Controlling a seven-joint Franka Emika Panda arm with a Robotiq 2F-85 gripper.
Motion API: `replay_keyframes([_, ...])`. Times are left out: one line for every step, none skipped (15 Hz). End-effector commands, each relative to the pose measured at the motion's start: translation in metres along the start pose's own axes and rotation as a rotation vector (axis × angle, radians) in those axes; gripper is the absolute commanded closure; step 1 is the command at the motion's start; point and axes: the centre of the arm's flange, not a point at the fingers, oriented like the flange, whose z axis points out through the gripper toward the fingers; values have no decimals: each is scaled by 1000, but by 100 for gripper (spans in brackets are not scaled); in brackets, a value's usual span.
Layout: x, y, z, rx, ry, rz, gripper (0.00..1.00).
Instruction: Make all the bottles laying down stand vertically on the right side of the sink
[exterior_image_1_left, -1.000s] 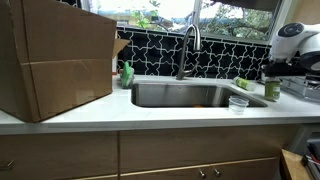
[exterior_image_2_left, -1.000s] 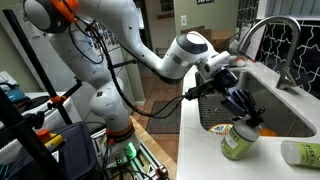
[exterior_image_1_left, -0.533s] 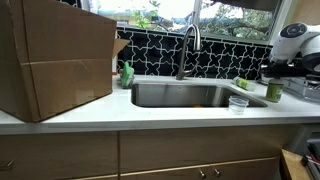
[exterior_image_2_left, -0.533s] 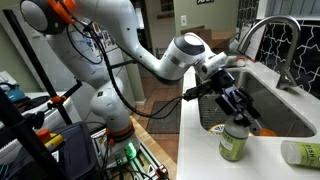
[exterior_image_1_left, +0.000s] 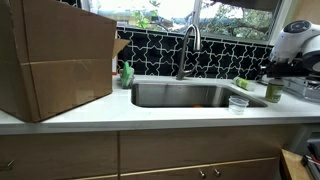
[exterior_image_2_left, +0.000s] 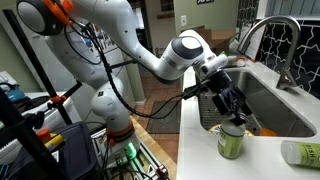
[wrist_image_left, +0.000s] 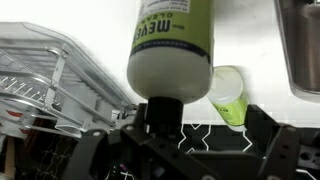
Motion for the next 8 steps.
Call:
replay_keyframes([1,14,-17,46,-92,-37,0])
replay_keyframes([3,16,-19,54,-112,-46,0])
replay_keyframes([5,19,-22,55,-138,-54,0])
replay_keyframes([8,21,-26,68,-158,-67,0])
replay_keyframes([10,23,-29,79,-179,-86,0])
replay_keyframes([12,25,-33,78,-199,-97,0])
replay_keyframes([15,28,-36,82,-211,-107,0])
replay_keyframes([18,30,-39,83,-220,-116,0])
